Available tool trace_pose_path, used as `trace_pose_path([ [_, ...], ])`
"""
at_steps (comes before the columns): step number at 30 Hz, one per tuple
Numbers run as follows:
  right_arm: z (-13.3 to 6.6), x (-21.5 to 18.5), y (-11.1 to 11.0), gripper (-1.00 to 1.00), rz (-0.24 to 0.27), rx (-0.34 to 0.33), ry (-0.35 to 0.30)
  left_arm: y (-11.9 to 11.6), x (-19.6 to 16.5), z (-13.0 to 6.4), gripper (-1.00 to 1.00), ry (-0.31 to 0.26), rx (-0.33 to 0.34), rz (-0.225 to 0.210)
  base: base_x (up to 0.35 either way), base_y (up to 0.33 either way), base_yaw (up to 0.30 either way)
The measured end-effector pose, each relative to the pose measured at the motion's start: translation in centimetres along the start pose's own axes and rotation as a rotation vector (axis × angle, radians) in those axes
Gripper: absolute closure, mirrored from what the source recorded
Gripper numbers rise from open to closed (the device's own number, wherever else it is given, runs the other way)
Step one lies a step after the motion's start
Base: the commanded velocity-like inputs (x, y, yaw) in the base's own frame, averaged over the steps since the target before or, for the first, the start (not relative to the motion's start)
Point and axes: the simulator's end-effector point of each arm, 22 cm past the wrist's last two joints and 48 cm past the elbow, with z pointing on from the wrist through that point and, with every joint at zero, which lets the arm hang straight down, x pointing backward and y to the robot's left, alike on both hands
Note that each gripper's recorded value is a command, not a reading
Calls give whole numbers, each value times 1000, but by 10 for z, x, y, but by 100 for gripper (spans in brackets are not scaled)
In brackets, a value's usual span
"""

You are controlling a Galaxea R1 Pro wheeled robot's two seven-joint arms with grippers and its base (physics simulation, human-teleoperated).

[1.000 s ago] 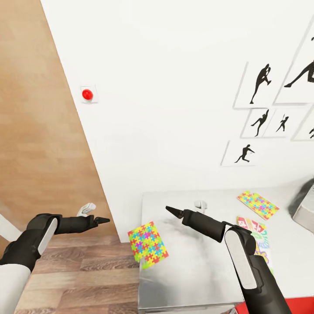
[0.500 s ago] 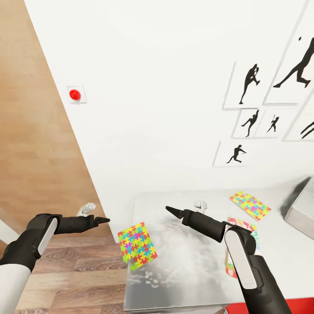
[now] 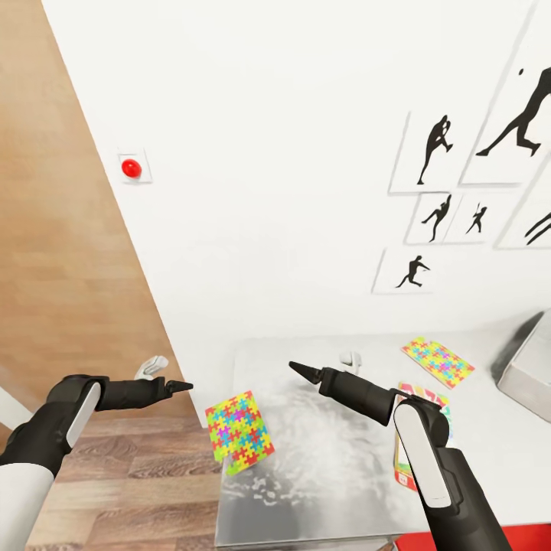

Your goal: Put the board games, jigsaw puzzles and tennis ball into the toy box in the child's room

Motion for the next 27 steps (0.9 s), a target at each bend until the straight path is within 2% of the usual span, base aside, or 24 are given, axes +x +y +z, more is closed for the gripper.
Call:
trace_pose_path([
  [7,-1,-1,6,-100,-4,-22,-3,-1,-1,-2,-100,-4,0,3,0,-17,0],
  [15,-1,-1,7,-100,-5,-24,-3,-3,-1,-2,-100,-4,5,3,0,-147,0],
  [27,-1,-2,7,-100,-5,-24,-3,-3,-1,-3,-100,-3,9,-3,0,-12,0],
])
